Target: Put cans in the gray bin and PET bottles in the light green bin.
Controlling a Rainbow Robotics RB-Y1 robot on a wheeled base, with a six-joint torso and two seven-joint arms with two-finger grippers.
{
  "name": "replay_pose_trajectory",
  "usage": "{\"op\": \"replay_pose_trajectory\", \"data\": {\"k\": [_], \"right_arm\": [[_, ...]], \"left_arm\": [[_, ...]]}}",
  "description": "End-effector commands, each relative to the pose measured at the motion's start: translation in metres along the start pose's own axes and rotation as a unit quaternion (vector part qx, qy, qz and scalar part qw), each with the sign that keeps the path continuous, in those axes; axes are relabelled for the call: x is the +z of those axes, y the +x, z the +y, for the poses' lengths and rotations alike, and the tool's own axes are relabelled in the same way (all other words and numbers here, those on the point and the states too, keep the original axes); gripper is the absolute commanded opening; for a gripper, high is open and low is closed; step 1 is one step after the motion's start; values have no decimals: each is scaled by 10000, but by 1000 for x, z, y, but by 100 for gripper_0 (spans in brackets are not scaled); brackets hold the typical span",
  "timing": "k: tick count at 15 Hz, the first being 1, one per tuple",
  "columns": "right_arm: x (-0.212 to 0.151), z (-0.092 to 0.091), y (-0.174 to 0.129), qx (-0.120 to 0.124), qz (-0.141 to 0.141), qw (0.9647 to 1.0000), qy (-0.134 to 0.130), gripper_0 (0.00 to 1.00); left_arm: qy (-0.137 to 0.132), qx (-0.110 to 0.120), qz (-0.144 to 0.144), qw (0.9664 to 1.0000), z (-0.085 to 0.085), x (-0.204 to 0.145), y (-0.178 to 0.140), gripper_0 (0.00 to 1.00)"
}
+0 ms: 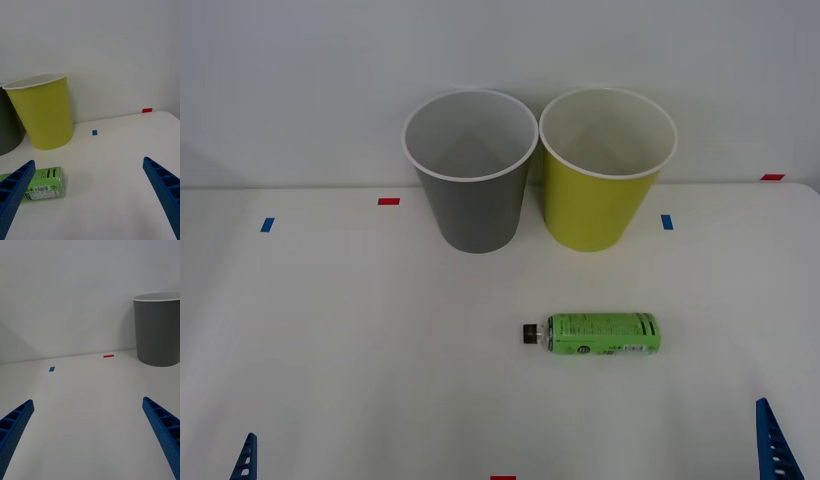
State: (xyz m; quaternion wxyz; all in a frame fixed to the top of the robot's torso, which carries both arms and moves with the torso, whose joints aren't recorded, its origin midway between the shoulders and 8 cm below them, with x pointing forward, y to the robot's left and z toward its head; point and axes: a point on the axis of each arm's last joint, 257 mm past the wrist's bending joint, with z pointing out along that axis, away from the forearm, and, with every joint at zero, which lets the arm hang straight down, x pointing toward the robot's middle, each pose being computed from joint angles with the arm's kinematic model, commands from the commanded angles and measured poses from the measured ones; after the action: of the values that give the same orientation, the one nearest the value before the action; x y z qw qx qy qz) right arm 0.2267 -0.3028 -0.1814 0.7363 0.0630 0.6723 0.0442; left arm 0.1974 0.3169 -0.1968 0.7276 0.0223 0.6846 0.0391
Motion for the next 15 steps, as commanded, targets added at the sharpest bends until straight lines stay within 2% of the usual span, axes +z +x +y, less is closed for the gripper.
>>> {"op": "replay_pose_trajectory", "data": {"k": [1, 2, 5, 7, 9, 11, 13, 15], "right_arm": [[18, 4, 4, 690, 416, 9966, 200, 100], [25, 6, 5, 887, 517, 9944, 256, 100], [43, 2, 9, 1246, 805, 9882, 387, 100], [51, 0, 18, 1284, 1044, 9854, 410, 100], [61, -6, 21, 1211, 1205, 9846, 364, 100], [67, -9, 25, 1221, 1412, 9820, 294, 100], [72, -9, 29, 1675, 1631, 9720, 238, 100], [76, -10, 34, 1915, 1866, 9633, 222, 100]], "left_arm": [[0, 0, 0, 10000, 0, 0, 0, 100], [0, 0, 0, 10000, 0, 0, 0, 100], [0, 0, 0, 10000, 0, 0, 0, 100], [0, 0, 0, 10000, 0, 0, 0, 100], [0, 0, 0, 10000, 0, 0, 0, 100], [0, 0, 0, 10000, 0, 0, 0, 100], [0, 0, 0, 10000, 0, 0, 0, 100], [0, 0, 0, 10000, 0, 0, 0, 100]]}}
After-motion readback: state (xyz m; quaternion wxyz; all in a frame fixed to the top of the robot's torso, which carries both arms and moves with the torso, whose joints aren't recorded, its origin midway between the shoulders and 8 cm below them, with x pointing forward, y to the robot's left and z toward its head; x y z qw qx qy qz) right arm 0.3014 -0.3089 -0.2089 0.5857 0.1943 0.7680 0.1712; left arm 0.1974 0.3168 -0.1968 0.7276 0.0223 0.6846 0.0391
